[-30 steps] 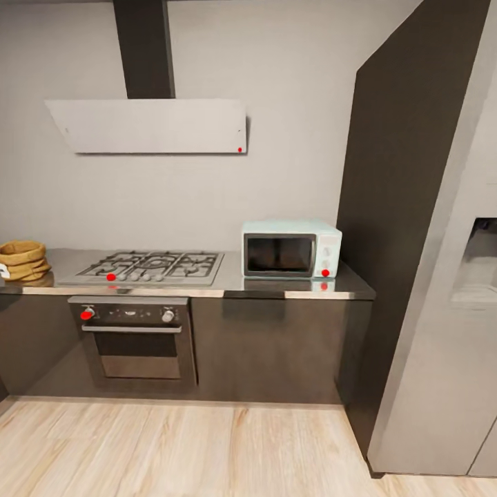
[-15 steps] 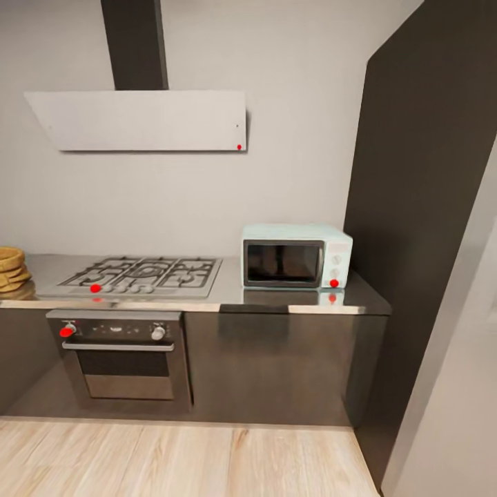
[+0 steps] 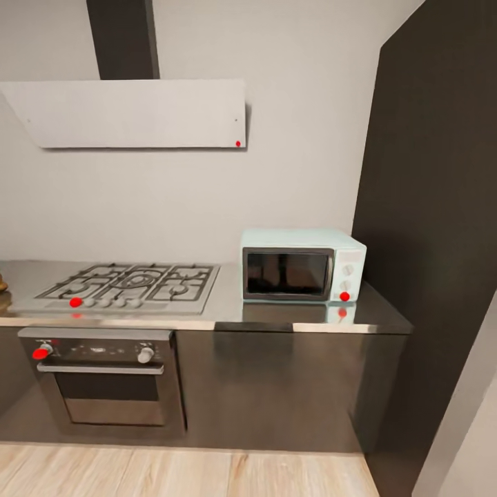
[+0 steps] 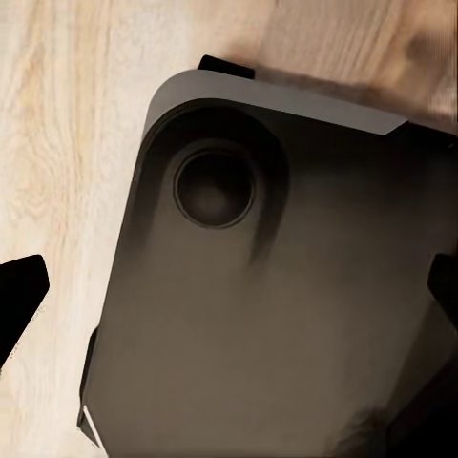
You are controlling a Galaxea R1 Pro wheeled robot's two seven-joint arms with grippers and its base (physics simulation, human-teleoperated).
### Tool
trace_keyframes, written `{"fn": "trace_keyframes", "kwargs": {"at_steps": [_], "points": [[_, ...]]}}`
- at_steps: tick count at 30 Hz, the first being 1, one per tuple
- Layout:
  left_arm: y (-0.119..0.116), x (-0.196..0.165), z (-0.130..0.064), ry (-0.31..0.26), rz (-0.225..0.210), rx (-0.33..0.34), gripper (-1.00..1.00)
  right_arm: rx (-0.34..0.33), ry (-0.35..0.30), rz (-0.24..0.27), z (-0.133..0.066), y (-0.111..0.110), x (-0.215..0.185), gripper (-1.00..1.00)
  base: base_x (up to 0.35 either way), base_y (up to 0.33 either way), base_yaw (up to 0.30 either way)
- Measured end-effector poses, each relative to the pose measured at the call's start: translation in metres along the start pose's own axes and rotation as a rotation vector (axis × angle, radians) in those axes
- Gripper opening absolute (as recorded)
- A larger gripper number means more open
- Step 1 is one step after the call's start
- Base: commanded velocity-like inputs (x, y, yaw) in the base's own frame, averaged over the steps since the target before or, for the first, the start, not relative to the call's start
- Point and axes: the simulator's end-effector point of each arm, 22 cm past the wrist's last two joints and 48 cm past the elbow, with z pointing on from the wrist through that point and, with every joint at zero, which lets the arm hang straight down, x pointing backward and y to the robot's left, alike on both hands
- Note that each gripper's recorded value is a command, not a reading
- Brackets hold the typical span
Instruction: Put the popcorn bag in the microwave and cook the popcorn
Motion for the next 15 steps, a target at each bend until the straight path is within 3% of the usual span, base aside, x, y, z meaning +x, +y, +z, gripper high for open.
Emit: {"fn": "trace_keyframes", "kwargs": {"at_steps": [8, 15], "points": [[-0.0011, -0.0015, 0.0000, -0.007, 0.001, 0.002, 1.00, 0.000, 0.004, 0.000, 0.0000, 0.0002, 0.0009, 1.00, 0.238, -0.152, 0.000], [-0.0013, -0.0027, 0.0001, -0.010, -0.001, 0.003, 1.00, -0.004, 0.004, -0.017, 0.0001, 0.0010, 0.0006, 1.00, 0.011, -0.005, 0.000]]}}
